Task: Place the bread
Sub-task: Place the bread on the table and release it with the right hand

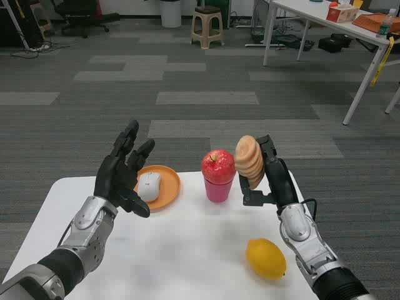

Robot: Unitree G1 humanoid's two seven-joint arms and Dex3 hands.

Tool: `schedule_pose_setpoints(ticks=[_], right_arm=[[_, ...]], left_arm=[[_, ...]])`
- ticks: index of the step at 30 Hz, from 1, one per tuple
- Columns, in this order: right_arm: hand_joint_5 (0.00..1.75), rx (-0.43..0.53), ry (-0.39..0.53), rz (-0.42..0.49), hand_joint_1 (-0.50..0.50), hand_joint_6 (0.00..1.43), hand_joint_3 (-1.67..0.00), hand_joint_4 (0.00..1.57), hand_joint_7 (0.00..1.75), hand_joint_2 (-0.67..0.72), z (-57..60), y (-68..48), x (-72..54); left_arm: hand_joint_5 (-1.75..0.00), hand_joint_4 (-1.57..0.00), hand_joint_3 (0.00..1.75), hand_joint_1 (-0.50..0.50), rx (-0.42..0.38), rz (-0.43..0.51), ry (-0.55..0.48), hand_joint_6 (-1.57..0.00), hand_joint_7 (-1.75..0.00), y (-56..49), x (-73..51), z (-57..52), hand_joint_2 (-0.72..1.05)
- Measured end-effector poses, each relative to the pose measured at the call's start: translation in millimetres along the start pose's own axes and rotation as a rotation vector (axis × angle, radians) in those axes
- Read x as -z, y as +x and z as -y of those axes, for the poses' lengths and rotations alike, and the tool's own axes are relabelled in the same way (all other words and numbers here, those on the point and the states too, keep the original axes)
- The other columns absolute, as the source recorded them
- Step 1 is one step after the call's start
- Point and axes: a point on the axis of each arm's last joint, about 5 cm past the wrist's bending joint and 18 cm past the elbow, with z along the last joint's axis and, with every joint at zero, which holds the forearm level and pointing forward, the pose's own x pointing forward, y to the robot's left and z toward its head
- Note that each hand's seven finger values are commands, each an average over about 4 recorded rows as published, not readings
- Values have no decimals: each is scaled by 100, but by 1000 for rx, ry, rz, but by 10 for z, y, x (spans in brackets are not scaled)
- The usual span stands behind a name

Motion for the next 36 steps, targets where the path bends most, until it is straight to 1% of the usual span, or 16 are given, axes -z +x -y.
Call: schedule_pose_setpoints(ticks=[2, 6, 9, 10, 12, 16, 18, 20, 22, 24, 27, 29, 32, 34, 36], right_arm=[[136, 3, 6, 10, -42, 17, -159, 17, 161, -54, 3, 3, -6], [141, 14, 13, 52, -43, 17, -159, 17, 161, -54, 26, 56, -48], [136, 15, 14, 57, -43, 17, -159, 17, 161, -54, 24, 62, -53], [138, 15, 14, 57, -42, 17, -159, 17, 161, -54, 24, 62, -53], [138, 15, 15, 56, -44, 17, -159, 17, 161, -54, 24, 62, -53], [136, 16, 17, 56, -45, 17, -159, 17, 161, -54, 24, 62, -53], [136, 16, 17, 56, -44, 17, -159, 17, 161, -54, 23, 62, -53], [136, 16, 17, 56, -42, 17, -159, 16, 161, -54, 23, 62, -53], [136, 16, 17, 56, -42, 17, -159, 15, 161, -54, 22, 62, -53], [136, 16, 17, 56, -43, 17, -159, 14, 161, -54, 23, 62, -53], [141, 17, 13, 56, -44, 17, -159, 11, 161, -54, 34, 63, -52], [138, 19, 7, 56, -43, 17, -159, 10, 161, -54, 56, 65, -49], [136, 19, -9, 48, -42, 16, -159, 8, 162, -49, 109, 66, -26], [136, 17, -32, 30, -42, 14, -159, 6, 162, -48, 168, 57, 18], [136, 9, -89, 10, -42, 11, -159, 5, 161, -48, 258, 46, 72]], left_arm=[[-51, 0, 9, 50, -8, 17, -13, 0, 0, 4, -11, 11, -46], [-51, 0, 9, 50, -22, 60, -38, 0, 0, 28, -47, 37, -46], [-51, 0, 9, 50, -25, 62, -39, 0, 0, 28, -49, 33, -46], [-51, 0, 7, 50, -25, 62, -39, 0, 0, 28, -49, 32, -46], [-51, 0, 7, 50, -26, 62, -39, 0, 0, 28, -49, 32, -46], [-51, 0, 9, 50, -26, 62, -39, 0, 0, 27, -49, 32, -46], [-46, 0, 9, 50, -26, 62, -39, 0, 0, 27, -49, 31, -46], [-46, 0, 9, 50, -26, 62, -39, 0, 0, 27, -49, 31, -46], [-51, 0, 9, 50, -26, 62, -39, 0, 0, 27, -49, 31, -46], [-51, 0, 9, 50, -26, 62, -39, 0, 0, 27, -49, 31, -46], [-51, 0, 9, 50, -26, 62, -39, 0, 0, 26, -48, 31, -46], [-49, 0, 9, 50, -27, 62, -39, 0, 0, 25, -48, 31, -46], [-41, 0, 9, 50, -27, 61, -39, 0, 0, 24, -47, 31, -46], [-41, 0, 9, 50, -27, 61, -39, 0, 0, 23, -46, 32, -46], [-41, 0, 9, 50, -27, 60, -40, 0, 0, 22, -44, 33, -46]])
